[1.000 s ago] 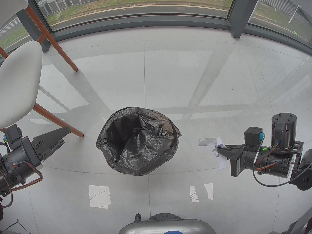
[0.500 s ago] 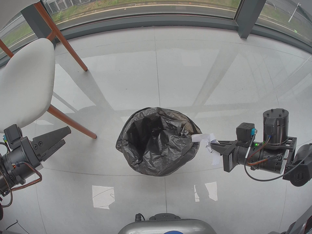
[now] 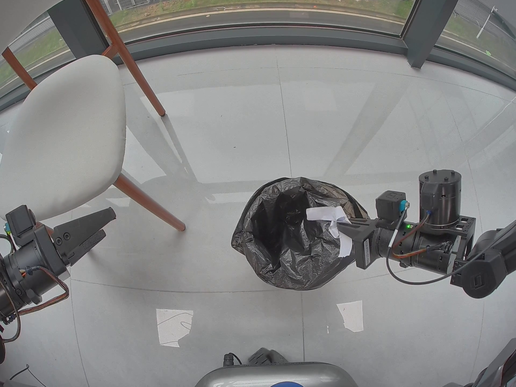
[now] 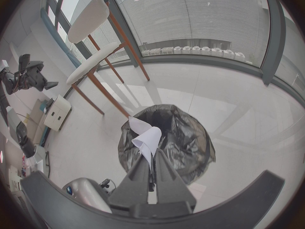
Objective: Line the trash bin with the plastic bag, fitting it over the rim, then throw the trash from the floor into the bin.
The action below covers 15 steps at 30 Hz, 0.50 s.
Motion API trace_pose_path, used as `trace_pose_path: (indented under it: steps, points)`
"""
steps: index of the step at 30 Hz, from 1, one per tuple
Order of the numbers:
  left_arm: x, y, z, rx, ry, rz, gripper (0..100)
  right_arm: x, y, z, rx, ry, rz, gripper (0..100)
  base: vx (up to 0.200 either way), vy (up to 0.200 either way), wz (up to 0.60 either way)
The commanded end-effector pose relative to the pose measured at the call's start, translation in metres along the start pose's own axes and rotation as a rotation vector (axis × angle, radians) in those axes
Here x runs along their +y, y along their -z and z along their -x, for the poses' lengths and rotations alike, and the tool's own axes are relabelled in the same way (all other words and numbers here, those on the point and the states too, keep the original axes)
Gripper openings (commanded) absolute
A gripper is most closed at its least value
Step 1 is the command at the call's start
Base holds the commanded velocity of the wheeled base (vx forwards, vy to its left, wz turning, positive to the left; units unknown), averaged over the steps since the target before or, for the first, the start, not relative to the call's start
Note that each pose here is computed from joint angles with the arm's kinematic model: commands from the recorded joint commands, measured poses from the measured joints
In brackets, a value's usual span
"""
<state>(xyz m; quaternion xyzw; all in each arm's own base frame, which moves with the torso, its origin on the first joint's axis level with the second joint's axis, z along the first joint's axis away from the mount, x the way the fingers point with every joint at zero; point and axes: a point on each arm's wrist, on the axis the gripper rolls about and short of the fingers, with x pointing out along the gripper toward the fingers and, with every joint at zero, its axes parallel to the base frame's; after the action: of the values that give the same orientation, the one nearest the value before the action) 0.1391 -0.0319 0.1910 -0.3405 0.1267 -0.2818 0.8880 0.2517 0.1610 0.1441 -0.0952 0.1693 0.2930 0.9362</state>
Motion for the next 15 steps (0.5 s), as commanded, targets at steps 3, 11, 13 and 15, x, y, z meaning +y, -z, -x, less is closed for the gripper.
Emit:
trace_pose_path:
  steps: [3,11,13,15]
  points:
    - [0.0,0.0,0.0,0.001,-0.003,-0.001,100,-0.004,0.008,-0.028,-0.015,0.012,0.0,0,0.0,0.0,0.0]
    - [0.001,0.0,0.0,-0.001,-0.003,-0.001,100,-0.008,0.007,-0.037,-0.021,0.021,-0.004,0,0.0,0.0,0.0]
    - [0.001,0.0,0.0,-0.003,-0.007,-0.001,100,-0.008,0.005,-0.038,-0.026,0.022,-0.004,0,0.0,0.0,0.0]
    - [0.001,0.0,0.0,-0.004,-0.008,0.0,100,-0.006,0.0,-0.041,-0.042,0.015,0.0,0,0.0,0.0,0.0]
